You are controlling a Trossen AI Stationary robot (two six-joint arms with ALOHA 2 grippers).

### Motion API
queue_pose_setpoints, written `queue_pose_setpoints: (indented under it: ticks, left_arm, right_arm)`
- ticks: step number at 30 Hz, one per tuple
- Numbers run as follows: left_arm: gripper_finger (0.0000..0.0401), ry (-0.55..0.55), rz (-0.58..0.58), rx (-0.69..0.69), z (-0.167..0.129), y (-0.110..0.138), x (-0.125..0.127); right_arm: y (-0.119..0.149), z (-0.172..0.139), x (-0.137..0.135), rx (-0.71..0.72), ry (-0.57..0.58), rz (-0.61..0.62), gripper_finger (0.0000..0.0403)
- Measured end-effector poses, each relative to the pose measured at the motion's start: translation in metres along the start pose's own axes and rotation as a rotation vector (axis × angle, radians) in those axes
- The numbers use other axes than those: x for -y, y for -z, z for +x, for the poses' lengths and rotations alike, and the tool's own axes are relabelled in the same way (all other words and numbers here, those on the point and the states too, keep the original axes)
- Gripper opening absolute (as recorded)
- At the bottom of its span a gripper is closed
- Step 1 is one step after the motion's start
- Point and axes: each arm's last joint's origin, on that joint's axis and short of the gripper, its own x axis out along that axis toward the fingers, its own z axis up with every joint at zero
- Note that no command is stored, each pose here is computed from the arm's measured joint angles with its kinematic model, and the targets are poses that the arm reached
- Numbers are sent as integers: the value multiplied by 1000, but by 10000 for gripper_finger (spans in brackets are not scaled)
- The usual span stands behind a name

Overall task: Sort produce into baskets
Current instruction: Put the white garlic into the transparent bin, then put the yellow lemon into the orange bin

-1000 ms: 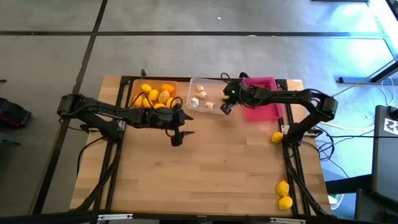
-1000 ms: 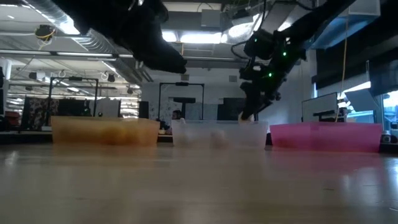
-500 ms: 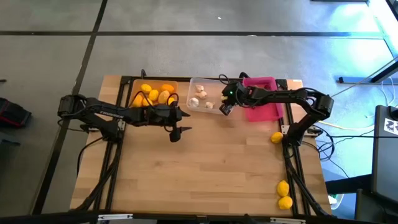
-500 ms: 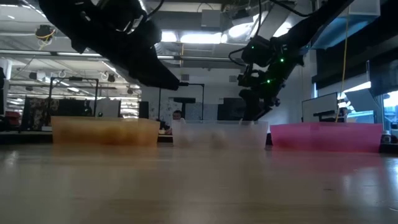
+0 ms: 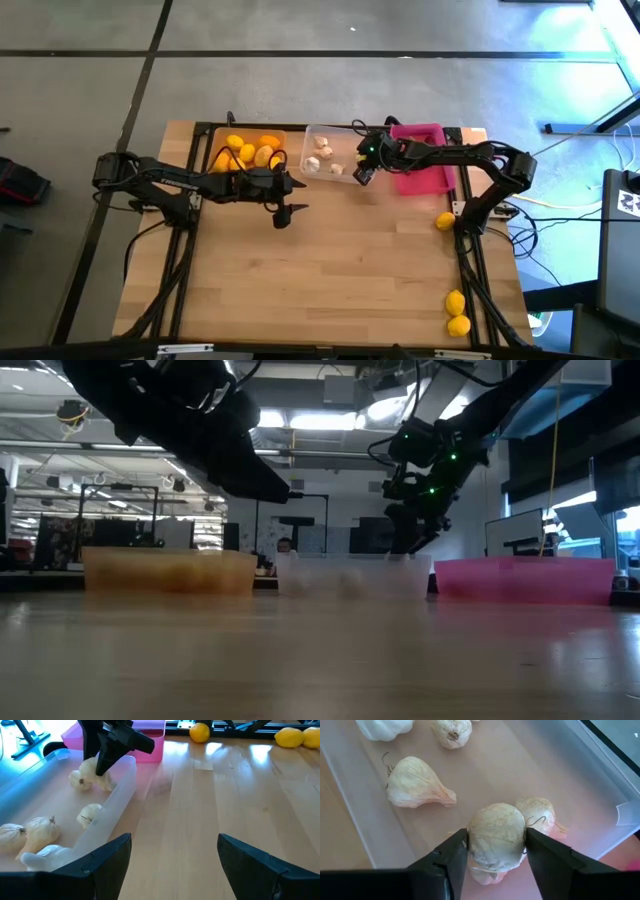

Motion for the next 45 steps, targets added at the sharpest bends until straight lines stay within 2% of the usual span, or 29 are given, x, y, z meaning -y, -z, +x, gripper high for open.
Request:
queue_pose_setpoints:
  ticks: [9,17,27,33,37,45]
  left_arm:
    - [292,0,0,0,0,0,0]
    - [292,0,-3,0,0,0,0]
    - [292,17,-7,0,0,0,1]
    - [292,17,-7,0,0,0,1]
    - [292,16,-8,3,0,0,1]
    - [292,38,-26,7,0,-1,7]
  right_arm:
    - [-3,-2,0,33,-13,6,193]
    - [-21,-19,-1,22,-71,-1,196]
    - [-22,-21,0,14,-58,2,277]
    - [-29,-28,-1,-28,-101,-2,279]
    - [-36,-40,-15,-79,-170,-27,270]
    - [-35,-73,-63,-175,-231,-182,264]
